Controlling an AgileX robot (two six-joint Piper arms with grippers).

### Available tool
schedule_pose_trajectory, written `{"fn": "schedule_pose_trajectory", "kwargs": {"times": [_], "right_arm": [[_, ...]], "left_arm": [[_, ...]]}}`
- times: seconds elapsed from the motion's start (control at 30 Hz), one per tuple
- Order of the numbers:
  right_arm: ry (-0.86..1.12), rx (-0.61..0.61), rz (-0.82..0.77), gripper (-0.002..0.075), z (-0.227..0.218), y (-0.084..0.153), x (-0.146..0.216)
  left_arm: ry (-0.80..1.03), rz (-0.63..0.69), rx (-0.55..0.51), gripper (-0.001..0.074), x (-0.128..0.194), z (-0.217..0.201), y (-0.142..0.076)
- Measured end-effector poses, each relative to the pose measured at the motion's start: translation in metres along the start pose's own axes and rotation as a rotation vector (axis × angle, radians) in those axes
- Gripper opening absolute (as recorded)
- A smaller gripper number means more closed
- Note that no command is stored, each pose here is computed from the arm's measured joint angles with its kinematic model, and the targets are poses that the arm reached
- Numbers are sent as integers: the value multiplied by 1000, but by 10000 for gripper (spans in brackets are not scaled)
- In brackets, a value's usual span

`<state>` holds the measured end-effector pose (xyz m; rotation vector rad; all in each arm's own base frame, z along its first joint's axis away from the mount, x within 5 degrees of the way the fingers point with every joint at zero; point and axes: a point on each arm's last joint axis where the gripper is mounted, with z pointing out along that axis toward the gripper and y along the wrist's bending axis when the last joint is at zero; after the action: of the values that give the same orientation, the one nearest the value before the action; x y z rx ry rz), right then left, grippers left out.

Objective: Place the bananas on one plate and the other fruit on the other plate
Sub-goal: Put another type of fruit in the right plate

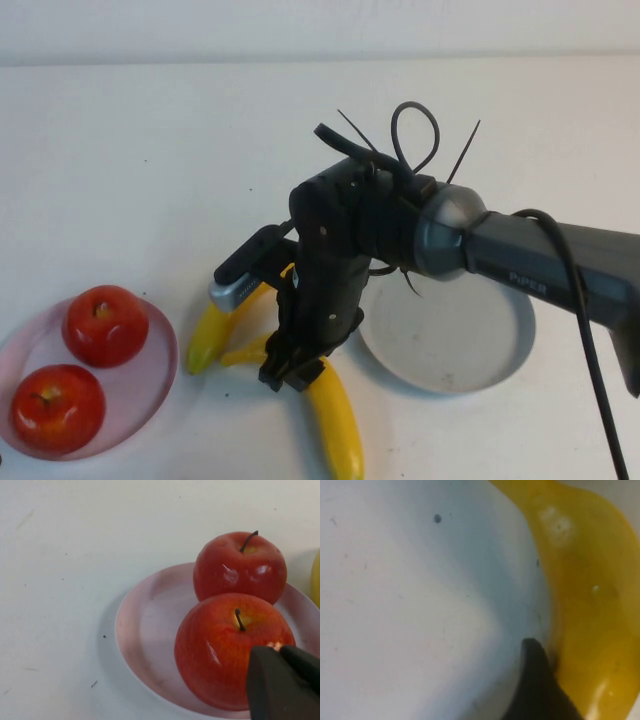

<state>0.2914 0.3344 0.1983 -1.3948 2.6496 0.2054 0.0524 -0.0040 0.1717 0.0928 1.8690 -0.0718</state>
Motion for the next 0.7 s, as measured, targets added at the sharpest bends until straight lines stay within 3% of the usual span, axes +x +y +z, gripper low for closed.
{"fn": "schedule_pose_trajectory", "kwargs": {"times": [0.3,0.47,0.6,0.7], "right_arm": [[14,9,-2,308,5,3,0],[-46,13,59,308,-30,6,2],[-127,62,172,308,-70,-8,8],[-157,120,296,308,-87,-34,15]], "left_arm": [[0,0,0,3,0,0,0],[0,0,0,3,0,0,0],[0,1,0,3,0,0,0],[0,1,0,3,0,0,0]]}}
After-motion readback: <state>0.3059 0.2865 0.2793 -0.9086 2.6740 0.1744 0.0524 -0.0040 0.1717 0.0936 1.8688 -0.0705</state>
